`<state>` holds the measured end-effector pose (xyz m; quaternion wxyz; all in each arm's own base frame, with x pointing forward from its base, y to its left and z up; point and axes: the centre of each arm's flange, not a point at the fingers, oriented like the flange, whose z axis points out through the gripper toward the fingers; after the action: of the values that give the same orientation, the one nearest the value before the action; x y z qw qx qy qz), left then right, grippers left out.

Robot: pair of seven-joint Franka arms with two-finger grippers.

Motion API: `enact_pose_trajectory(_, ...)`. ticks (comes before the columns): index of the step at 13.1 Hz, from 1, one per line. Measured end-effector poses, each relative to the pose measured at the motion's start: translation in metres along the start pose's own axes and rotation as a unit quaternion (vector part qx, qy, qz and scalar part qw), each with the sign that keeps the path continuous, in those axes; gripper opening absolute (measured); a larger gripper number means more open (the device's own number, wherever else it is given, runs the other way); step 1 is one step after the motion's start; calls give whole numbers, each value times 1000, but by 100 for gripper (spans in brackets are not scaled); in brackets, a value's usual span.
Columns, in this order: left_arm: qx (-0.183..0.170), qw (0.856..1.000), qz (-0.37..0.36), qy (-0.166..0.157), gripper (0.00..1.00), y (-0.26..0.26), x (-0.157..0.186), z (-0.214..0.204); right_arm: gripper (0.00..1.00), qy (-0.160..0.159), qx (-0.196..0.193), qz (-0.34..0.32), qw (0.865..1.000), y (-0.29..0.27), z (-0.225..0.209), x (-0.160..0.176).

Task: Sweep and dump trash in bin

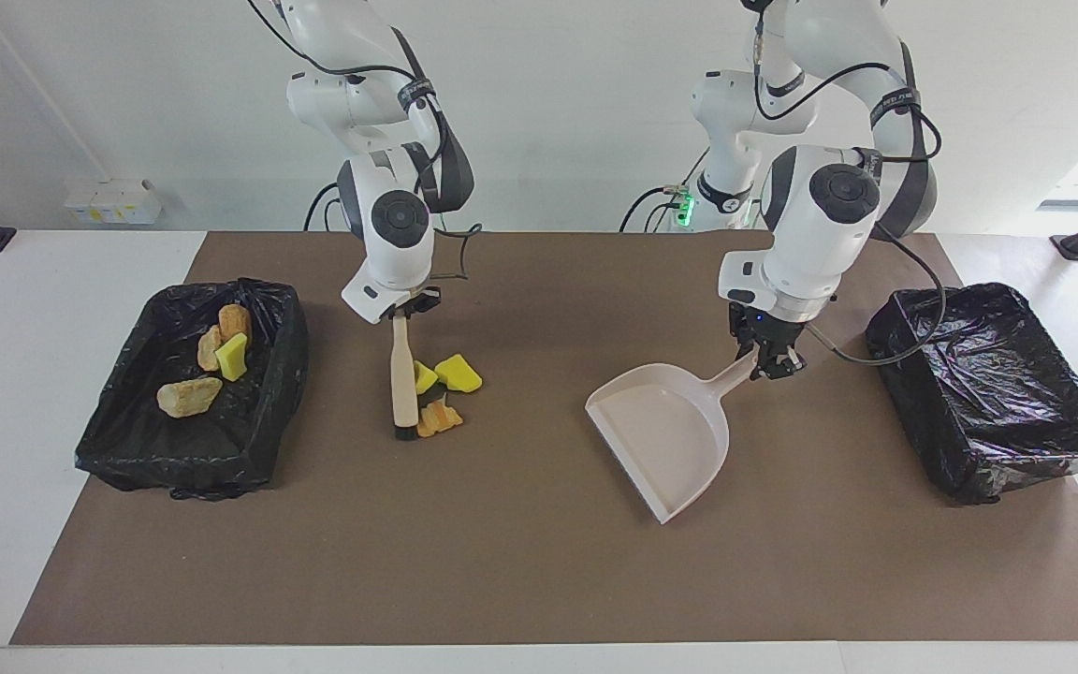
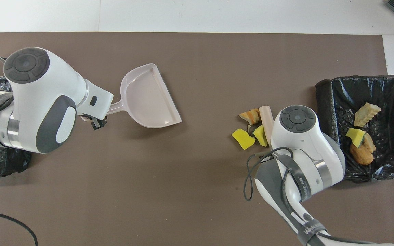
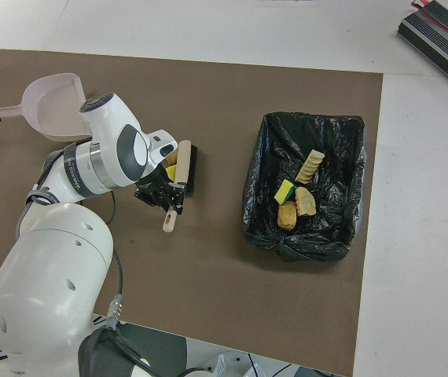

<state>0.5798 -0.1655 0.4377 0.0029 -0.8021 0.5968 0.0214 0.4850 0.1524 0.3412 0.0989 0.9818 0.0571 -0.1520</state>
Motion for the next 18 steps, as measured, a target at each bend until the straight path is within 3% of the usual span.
enact_pose_trajectory(3,0,998,57,2,33,22,-8,27,26,-10,44,7,999,-16,4,-3)
enact_pose_trajectory(10,12,995,97,11,33,68,32,55,26,-12,151,20,988,-102,-5,-19)
enact_pose_trajectory(13,24,993,113,20,33,83,45,69,26,-20,211,42,976,-119,-9,-21)
enact_pose_trajectory(15,34,992,119,29,33,91,53,73,26,-37,269,67,960,-130,-13,-22)
enact_pose_trajectory(18,38,992,118,35,33,92,54,76,26,-38,301,67,950,-148,-30,-23)
